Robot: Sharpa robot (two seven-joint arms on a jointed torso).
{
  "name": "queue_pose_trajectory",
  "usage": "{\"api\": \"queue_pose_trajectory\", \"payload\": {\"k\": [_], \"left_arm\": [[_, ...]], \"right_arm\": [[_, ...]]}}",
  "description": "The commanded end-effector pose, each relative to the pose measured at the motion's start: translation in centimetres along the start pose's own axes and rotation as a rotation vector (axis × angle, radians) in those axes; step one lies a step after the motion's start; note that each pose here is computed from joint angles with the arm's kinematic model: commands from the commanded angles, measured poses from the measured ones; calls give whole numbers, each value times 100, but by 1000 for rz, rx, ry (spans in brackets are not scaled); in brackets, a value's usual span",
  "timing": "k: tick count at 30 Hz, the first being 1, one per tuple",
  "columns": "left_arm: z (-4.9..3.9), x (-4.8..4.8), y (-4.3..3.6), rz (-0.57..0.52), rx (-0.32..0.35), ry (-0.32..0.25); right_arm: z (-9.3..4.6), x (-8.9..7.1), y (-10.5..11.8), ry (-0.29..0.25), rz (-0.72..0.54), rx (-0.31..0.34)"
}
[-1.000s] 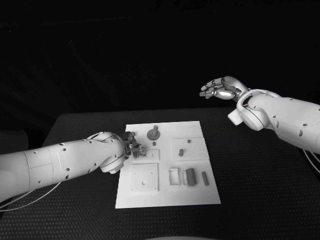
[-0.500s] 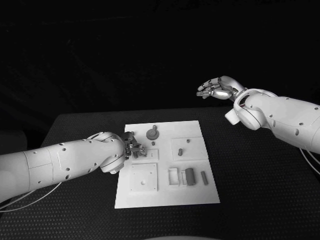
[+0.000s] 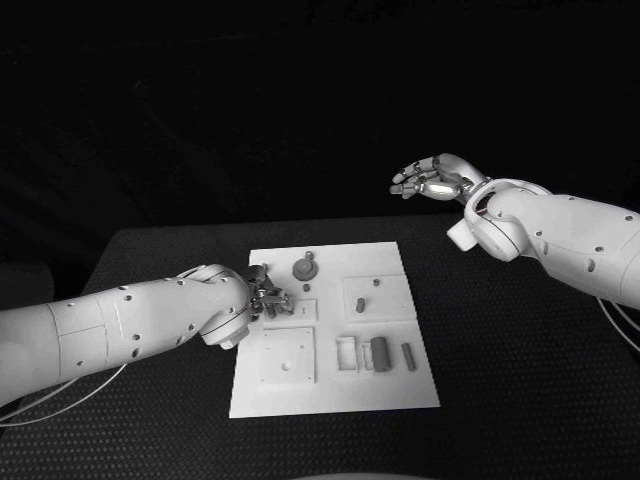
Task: Assemble the parts on the task board
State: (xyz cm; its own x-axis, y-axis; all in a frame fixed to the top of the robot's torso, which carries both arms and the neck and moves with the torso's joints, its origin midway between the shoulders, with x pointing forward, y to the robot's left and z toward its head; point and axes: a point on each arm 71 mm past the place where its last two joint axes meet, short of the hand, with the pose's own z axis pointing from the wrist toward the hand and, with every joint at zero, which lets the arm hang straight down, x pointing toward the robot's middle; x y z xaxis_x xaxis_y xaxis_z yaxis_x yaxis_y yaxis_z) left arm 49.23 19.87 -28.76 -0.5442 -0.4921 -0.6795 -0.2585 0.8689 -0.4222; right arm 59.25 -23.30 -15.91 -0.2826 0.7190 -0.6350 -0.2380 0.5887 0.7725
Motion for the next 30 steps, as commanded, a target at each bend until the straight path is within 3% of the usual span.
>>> {"api": "queue_pose_trajectory", "payload": {"k": [1,30], "left_arm": [[2,24,-22,-3,12,18],[16,11,-27,1,25,3]], "right_arm": [[1,22,9,18,-5,-7],[7,40,18,23,-4,-8]]}}
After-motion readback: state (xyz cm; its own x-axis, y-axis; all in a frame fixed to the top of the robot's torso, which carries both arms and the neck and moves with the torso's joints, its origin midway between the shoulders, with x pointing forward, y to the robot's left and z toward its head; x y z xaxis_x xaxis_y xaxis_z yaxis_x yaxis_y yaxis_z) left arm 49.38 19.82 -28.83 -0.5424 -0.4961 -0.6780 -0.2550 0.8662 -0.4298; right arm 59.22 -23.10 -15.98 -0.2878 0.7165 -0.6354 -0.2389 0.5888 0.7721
